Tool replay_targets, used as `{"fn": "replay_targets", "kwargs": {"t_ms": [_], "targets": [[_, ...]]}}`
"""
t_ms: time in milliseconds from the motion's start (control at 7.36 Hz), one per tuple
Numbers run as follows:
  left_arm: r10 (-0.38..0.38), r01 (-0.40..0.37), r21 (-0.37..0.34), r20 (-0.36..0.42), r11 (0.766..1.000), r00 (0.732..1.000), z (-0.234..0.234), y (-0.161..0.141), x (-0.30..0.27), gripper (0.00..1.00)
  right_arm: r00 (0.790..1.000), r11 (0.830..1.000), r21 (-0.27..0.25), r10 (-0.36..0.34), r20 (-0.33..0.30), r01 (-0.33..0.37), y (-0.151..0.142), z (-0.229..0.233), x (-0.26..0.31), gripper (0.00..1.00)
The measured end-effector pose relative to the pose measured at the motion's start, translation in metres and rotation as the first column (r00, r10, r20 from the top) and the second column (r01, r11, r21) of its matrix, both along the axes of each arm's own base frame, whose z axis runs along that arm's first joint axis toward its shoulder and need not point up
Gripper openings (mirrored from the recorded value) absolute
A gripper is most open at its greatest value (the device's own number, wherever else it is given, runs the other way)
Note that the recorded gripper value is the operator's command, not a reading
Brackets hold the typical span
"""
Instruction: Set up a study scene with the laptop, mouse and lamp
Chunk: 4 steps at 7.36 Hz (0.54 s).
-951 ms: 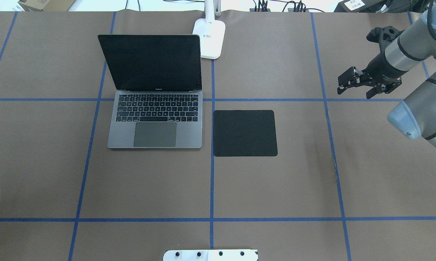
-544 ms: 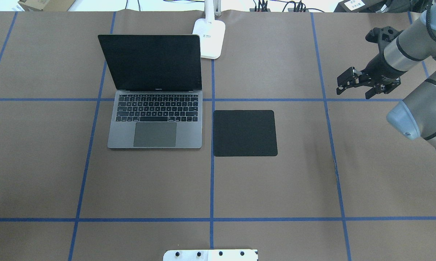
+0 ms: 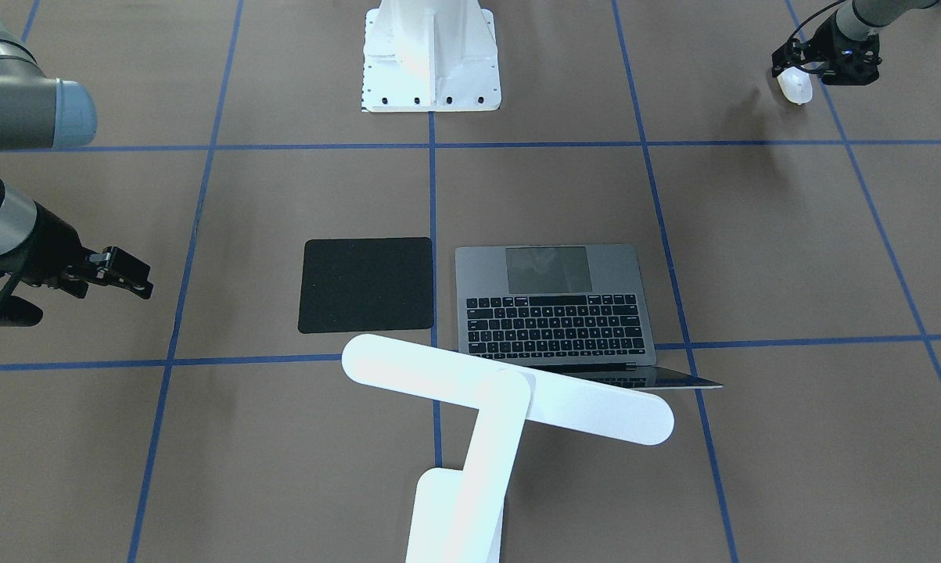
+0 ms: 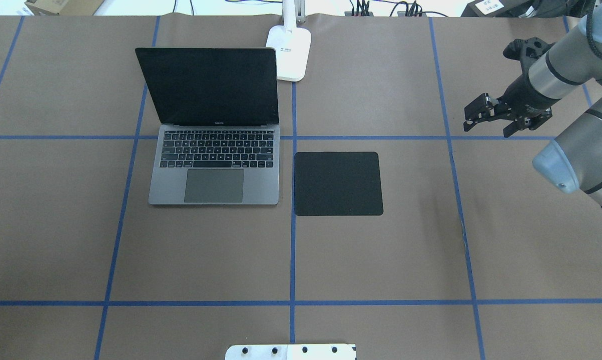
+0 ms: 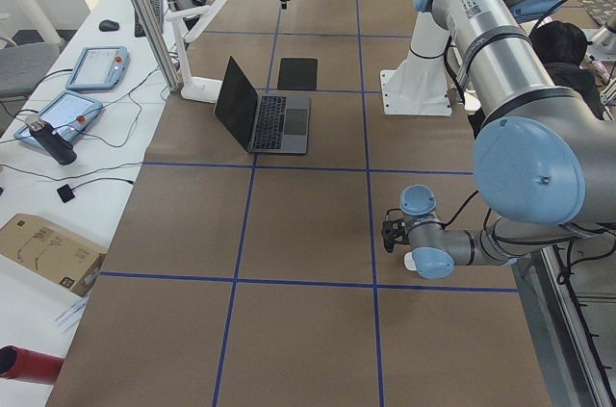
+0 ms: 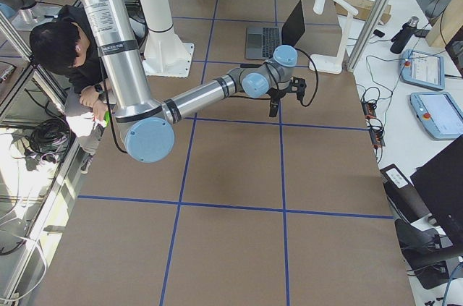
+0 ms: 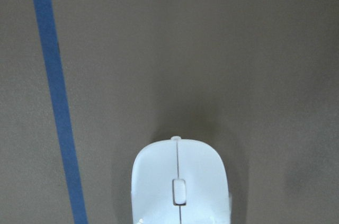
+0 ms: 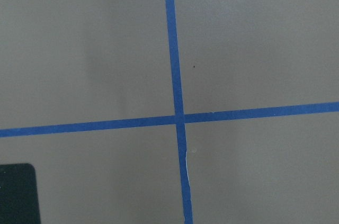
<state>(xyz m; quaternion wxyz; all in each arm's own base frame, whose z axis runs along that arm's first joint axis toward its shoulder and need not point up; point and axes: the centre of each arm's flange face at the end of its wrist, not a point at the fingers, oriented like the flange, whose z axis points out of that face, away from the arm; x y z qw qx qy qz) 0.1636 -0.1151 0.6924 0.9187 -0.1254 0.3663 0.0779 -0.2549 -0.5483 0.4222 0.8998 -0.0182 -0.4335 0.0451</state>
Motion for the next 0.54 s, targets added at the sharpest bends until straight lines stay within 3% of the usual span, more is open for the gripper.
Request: {"fn": "replay_targets", "kwargs": {"t_ms": [544], "targets": [[0.021, -0.021, 0.008, 0.009, 1.0, 1.0, 0.0069, 0.0034, 0.0059, 1.0, 1.0, 1.0, 0.001, 0.0, 0.0, 0.0, 0.0001, -0.0008, -0.0009, 1.0]]}}
